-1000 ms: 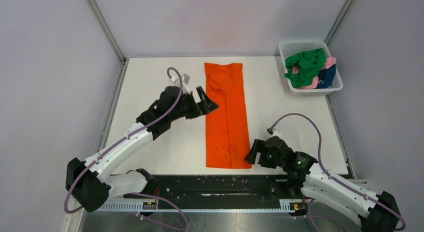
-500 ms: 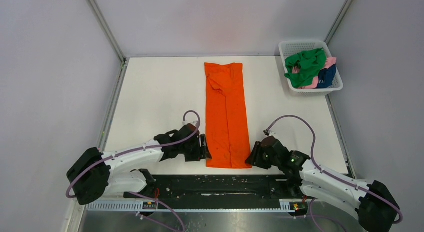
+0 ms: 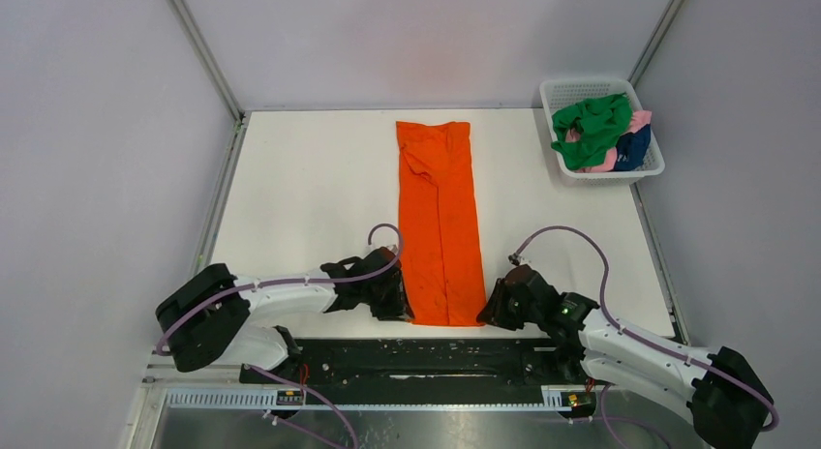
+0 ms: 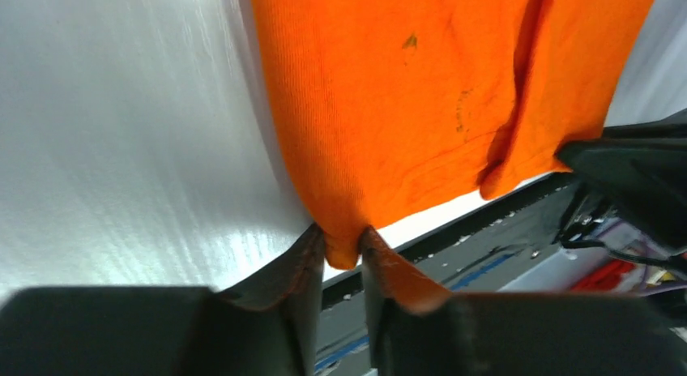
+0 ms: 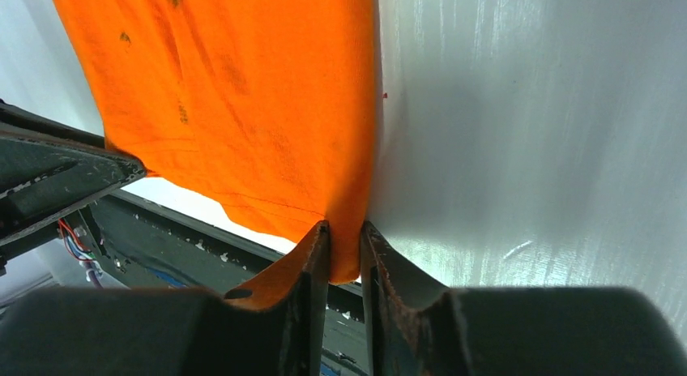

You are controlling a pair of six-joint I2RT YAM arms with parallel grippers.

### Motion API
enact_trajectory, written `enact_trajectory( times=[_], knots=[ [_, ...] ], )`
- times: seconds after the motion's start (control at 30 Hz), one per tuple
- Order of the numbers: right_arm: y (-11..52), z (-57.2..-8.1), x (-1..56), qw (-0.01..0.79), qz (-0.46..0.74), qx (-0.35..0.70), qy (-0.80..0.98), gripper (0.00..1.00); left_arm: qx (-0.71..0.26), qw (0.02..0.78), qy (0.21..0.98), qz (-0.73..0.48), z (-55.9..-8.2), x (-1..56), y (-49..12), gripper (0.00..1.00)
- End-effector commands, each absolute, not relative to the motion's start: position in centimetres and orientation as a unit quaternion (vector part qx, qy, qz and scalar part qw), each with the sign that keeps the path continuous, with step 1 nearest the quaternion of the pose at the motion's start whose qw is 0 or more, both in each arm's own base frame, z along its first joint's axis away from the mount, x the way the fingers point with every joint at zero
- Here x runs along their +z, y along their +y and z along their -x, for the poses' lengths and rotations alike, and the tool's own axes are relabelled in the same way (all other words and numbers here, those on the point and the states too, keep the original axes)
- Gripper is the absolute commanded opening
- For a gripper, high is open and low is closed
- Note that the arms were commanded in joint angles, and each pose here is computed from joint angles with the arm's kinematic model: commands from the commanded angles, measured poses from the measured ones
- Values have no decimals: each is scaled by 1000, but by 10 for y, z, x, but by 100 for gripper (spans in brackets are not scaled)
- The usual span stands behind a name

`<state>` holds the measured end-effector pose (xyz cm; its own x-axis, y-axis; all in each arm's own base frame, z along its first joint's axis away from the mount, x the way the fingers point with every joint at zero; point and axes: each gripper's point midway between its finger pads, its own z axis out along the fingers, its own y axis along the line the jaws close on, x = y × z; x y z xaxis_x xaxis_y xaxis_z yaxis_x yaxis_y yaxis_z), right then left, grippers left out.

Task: Fold and stack the t-shirts
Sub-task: Grab the bottom of the folded rectangular tshirt with both arms, then fold the folded rectangular tshirt in 1/3 of the way

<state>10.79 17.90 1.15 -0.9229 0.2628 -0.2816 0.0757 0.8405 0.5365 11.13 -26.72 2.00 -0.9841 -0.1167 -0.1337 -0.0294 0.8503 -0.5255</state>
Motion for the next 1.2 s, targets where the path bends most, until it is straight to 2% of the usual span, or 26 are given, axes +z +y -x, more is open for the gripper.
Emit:
enact_trajectory(
  times=[0.0, 0.07, 0.2, 0.37, 0.57, 0.77, 0.93, 1.03, 1.17],
  knots=[
    [174, -95, 0, 144, -87, 257, 952, 25, -259, 74, 962, 41, -110, 6, -267, 17],
    [176, -93, 1, 139, -82, 262, 951, 21, -257, 70, 963, 37, -108, 4, -267, 0],
    [178, -84, 3, 121, -76, 273, 951, 11, -261, 55, 963, 28, -94, 4, -264, 0],
    [181, -66, 10, 89, -59, 296, 949, 7, -287, 65, 956, 5, -82, 16, -261, 0],
    [184, -80, 35, 135, -45, 311, 940, 6, -352, 88, 932, -21, -85, 44, -279, 0],
    [186, -111, 55, 195, -62, 290, 935, 5, -318, 149, 936, -16, -121, 68, -284, 0],
    [199, -148, 90, 263, -50, 283, 921, 3, -341, 202, 918, 1, -163, 100, -297, 0],
    [199, -174, 105, 301, -51, 255, 917, 3, -331, 214, 919, 26, -190, 104, -291, 0],
    [203, -204, 116, 310, -57, 235, 920, 3, -328, 224, 916, 50, -226, 110, -284, 0]
  ],
)
